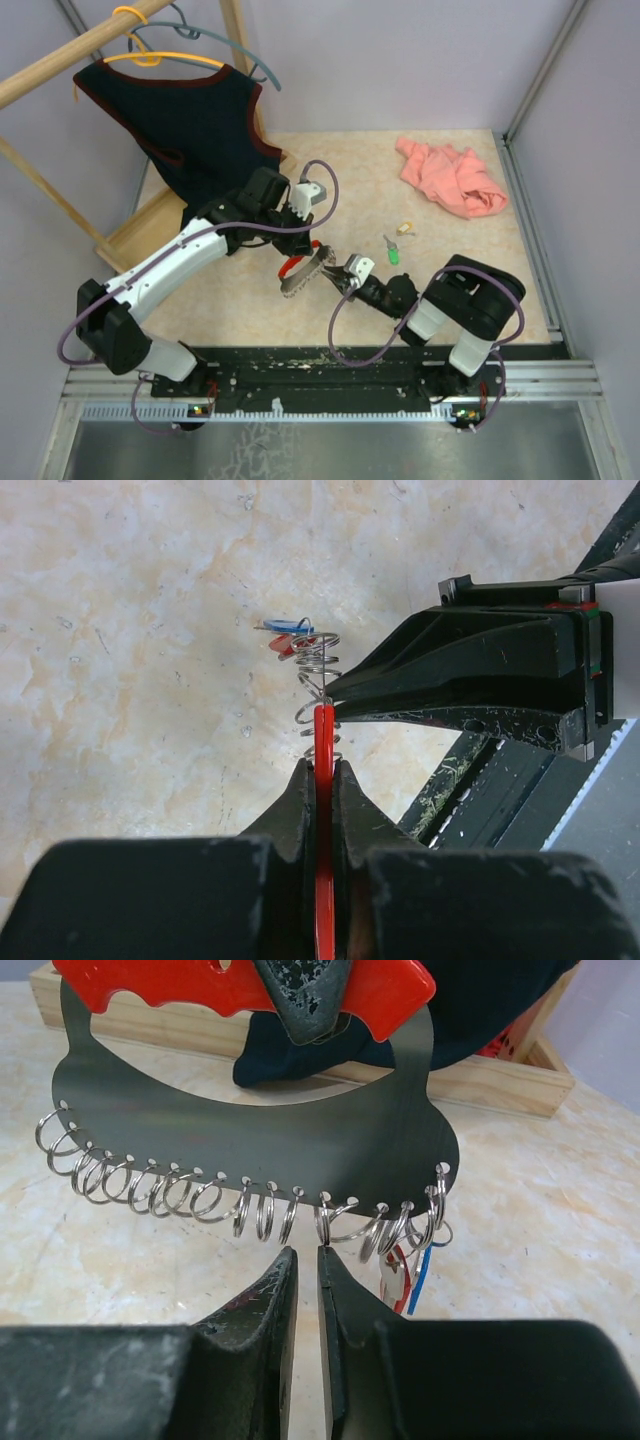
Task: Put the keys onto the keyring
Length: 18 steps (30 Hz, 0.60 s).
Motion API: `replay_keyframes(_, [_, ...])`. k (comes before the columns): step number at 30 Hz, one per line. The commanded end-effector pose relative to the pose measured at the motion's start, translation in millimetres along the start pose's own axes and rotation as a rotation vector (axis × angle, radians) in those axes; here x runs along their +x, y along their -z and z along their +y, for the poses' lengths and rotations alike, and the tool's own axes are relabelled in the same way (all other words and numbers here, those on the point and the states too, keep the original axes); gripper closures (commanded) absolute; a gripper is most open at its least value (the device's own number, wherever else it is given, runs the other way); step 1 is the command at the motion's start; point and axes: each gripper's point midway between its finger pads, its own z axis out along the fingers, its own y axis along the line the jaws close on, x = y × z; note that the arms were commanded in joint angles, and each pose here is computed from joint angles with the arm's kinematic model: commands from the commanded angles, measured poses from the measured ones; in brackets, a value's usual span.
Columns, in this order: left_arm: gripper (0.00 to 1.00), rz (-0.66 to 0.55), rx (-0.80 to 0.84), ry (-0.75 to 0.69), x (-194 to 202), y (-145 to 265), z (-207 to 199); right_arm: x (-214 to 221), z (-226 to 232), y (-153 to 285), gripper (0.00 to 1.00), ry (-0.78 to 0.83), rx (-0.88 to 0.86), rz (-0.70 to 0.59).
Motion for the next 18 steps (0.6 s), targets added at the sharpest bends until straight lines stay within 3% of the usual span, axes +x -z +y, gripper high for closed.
replay_keyframes(1, [1.0, -0.05, 0.044, -0.046, -10, 9, -9, -54, -7, -3, 0.86, 0.048, 0.026, -0.195])
replay_keyframes(8, [1.0, -0.035, 0.035, -0.062, -8, 11, -8, -50, -23, 8, 0.85, 0.118, 0.114, -0.168])
replay_keyframes(18, [1.0, -0.014, 0.023, -0.053, -6, 8, -4, -68, -17, 8, 0.85, 0.119, 0.08, -0.225])
